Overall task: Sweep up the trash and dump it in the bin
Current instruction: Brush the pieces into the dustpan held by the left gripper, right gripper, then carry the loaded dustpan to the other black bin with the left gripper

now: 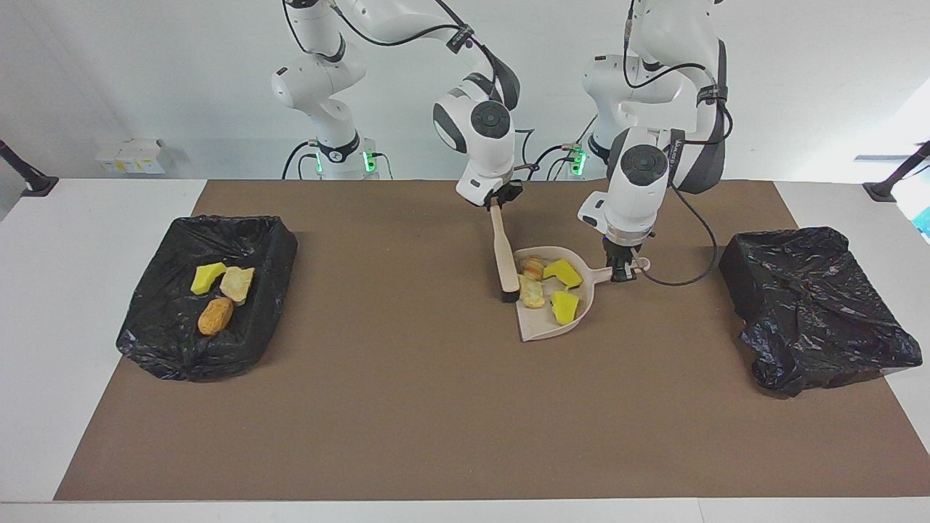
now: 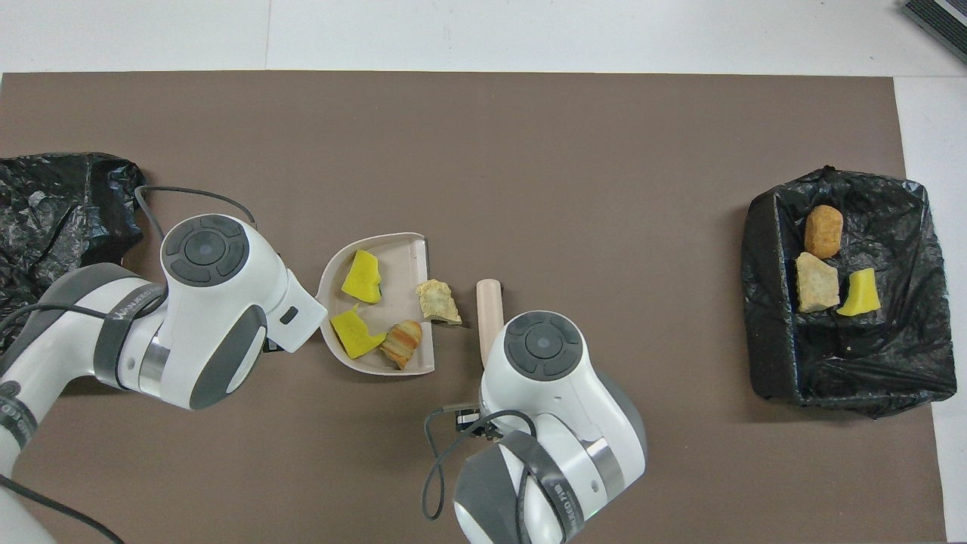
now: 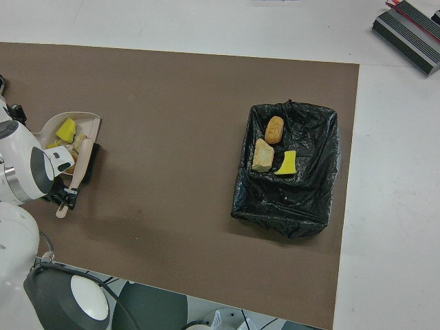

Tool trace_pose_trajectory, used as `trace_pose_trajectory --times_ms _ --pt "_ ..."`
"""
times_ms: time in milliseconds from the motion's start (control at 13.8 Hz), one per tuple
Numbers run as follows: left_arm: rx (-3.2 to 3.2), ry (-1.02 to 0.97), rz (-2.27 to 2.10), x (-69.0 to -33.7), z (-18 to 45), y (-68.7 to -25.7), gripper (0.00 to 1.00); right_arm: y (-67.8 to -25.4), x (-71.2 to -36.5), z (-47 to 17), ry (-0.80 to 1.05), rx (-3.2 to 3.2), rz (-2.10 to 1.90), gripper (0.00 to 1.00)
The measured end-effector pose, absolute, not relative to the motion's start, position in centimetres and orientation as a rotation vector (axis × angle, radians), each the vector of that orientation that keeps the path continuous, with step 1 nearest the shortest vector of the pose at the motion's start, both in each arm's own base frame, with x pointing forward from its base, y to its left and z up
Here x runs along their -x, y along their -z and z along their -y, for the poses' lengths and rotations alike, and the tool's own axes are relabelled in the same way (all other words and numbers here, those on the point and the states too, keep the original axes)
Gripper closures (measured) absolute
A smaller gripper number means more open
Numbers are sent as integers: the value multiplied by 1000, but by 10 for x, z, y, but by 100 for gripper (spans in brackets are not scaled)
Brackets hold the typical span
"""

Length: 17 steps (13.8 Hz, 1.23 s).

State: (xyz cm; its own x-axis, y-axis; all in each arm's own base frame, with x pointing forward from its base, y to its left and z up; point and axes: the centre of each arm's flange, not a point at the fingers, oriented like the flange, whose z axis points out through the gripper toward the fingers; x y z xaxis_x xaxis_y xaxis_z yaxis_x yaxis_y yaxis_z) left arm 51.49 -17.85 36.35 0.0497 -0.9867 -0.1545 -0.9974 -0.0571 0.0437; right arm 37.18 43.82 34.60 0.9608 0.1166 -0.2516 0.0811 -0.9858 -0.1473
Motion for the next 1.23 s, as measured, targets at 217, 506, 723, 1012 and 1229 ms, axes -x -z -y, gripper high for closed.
trace_pose_trajectory --times_ms 217,506,723,1012,1229 --pt "2220 -216 -2104 -515 178 -364 69 -354 -379 -452 -392 2944 104 74" --pt "2211 -206 -2112 -516 177 -364 69 -361 -391 -432 -494 2970 51 74" --pt "2166 -175 -2154 -519 176 -365 69 -393 -414 -391 -565 2973 -33 74" --pt "2092 -164 -2230 -526 162 -365 69 -422 -413 -371 -571 2969 -50 74" --pt "2044 -174 -2287 -540 125 -366 69 -418 -391 -384 -591 2983 13 74"
